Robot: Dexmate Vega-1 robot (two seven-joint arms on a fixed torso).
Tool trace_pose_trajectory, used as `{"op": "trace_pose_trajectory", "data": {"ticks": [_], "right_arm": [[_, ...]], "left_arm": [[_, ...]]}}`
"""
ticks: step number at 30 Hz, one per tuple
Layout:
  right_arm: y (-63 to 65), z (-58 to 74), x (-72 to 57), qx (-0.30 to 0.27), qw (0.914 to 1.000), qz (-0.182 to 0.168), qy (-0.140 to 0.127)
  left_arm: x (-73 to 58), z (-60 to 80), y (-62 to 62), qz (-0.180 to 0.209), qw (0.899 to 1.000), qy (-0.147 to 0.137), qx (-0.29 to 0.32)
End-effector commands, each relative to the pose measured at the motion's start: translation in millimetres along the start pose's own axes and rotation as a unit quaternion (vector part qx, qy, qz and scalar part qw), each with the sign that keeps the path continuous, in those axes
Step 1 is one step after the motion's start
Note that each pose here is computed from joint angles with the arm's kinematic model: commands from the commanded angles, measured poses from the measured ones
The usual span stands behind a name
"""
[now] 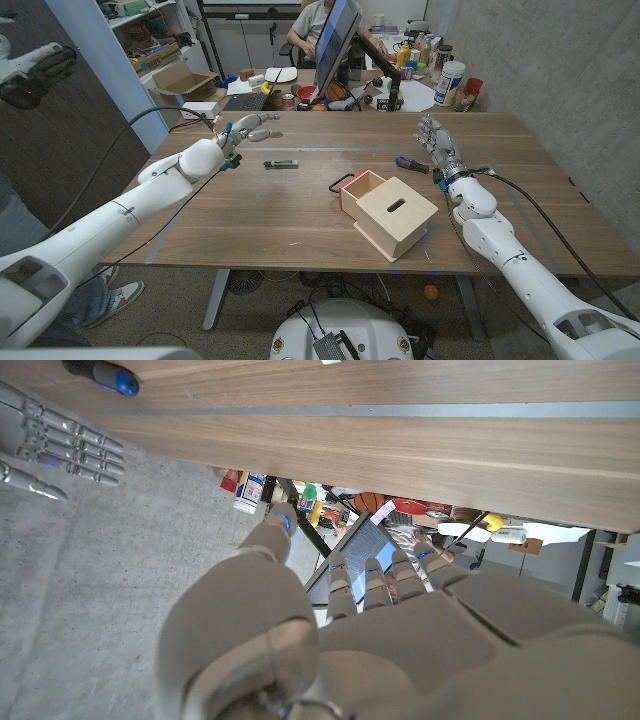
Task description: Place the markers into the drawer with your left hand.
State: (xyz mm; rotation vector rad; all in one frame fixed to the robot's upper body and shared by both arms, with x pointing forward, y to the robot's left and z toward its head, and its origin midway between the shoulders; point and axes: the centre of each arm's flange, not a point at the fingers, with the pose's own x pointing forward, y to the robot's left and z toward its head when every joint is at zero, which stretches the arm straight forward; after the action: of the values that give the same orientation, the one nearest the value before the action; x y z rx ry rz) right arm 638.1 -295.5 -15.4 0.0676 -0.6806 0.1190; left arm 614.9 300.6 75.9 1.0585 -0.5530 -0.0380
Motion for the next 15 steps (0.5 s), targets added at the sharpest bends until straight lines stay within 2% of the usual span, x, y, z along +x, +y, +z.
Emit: {"op": "trace_pose_trajectory", "data": {"ticks": [1, 8, 13, 14, 15], "right_arm": [[6.1, -1.5, 0.9, 0.002, 1.0, -0.004, 0.002], [9.1, -0.1, 0.7, 0.001, 1.0, -0.007, 0.0], [10.2, 0.2, -0.6, 0.003, 0.9999, -0.012, -0.001], [10.6, 0.0, -1.0, 0.003, 0.9999, -0.013, -0.001], [10.6, 0.0, -1.0, 0.003, 0.9999, -0.013, -0.001]], "left_arm": [[-2.1, 1.9, 18.2, -0.009, 0.995, 0.009, 0.103], [-1.2, 6.0, 26.9, -0.026, 0.984, 0.005, 0.179], [1.2, 13.0, 32.2, -0.028, 0.97, -0.003, 0.243], [2.4, 16.4, 34.1, -0.027, 0.964, -0.007, 0.266], [2.4, 16.4, 34.1, -0.027, 0.963, -0.007, 0.267]]}}
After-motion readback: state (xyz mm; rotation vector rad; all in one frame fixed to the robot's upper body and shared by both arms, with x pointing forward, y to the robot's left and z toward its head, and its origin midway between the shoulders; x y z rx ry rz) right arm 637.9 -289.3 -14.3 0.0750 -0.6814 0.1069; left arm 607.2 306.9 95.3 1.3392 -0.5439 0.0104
